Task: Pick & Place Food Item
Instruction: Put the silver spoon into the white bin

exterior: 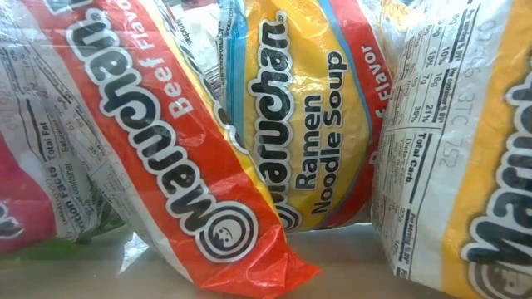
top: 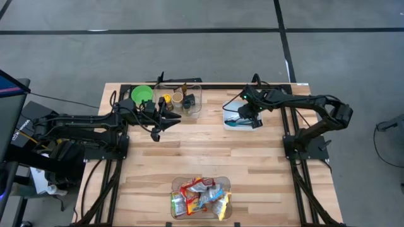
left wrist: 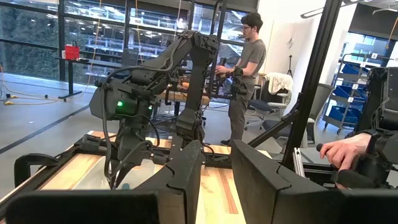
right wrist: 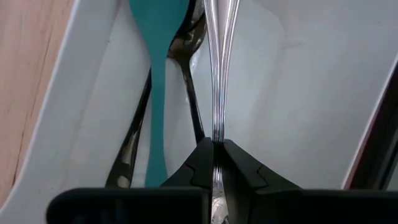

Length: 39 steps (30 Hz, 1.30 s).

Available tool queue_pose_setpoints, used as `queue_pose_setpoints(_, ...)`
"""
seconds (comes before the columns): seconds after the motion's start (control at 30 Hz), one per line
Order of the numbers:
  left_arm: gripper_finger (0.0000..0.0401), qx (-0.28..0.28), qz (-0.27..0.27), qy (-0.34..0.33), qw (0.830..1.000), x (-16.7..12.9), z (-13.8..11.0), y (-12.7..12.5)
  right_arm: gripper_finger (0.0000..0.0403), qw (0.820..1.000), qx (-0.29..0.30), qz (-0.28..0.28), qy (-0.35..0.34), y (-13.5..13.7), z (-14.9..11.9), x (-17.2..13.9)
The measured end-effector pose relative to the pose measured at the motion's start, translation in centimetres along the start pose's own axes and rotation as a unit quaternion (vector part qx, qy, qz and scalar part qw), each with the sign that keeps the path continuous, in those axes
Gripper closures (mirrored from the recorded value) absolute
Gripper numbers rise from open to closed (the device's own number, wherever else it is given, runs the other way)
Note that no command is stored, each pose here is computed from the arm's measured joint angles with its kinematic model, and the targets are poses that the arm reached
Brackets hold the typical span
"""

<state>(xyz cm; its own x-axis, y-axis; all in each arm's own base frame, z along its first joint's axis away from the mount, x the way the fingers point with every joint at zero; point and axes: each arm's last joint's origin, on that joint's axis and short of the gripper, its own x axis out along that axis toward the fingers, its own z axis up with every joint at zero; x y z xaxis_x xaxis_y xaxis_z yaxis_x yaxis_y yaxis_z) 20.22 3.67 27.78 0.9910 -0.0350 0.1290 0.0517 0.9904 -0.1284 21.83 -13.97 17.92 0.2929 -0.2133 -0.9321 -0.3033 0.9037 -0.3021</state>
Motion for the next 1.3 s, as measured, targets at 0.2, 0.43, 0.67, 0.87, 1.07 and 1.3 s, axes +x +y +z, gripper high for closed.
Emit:
queue_pose_setpoints(0.2,0.0316,0.0,0.0,0.0,1.0,0.0,0.0,0.0,0.0391,1.0,-0.011,0.0,0.0,0.0,0.0,0.0)
queue_pose_setpoints(0.43,0.0316,0.0,0.0,0.0,1.0,0.0,0.0,0.0,0.0385,1.0,-0.012,0.021,0.018,0.0,-0.2,1.4)
queue_pose_setpoints(0.67,0.0316,0.0,0.0,0.0,1.0,0.0,0.0,0.0,0.039,0.998,-0.028,0.025,0.048,0.0,0.4,2.0)
queue_pose_setpoints(0.87,0.0316,0.0,0.0,0.0,1.0,0.0,0.0,0.0,0.0367,0.998,-0.017,0.024,0.047,0.0,0.4,2.0)
queue_pose_setpoints(1.07,0.0316,0.0,0.0,0.0,1.0,0.0,0.0,0.0,0.0347,0.999,0.009,0.022,0.045,0.0,0.4,2.0)
queue_pose_setpoints(1.3,0.0316,0.0,0.0,0.0,1.0,0.0,0.0,0.0,0.0333,0.999,0.009,0.021,0.044,-0.1,0.5,2.0)
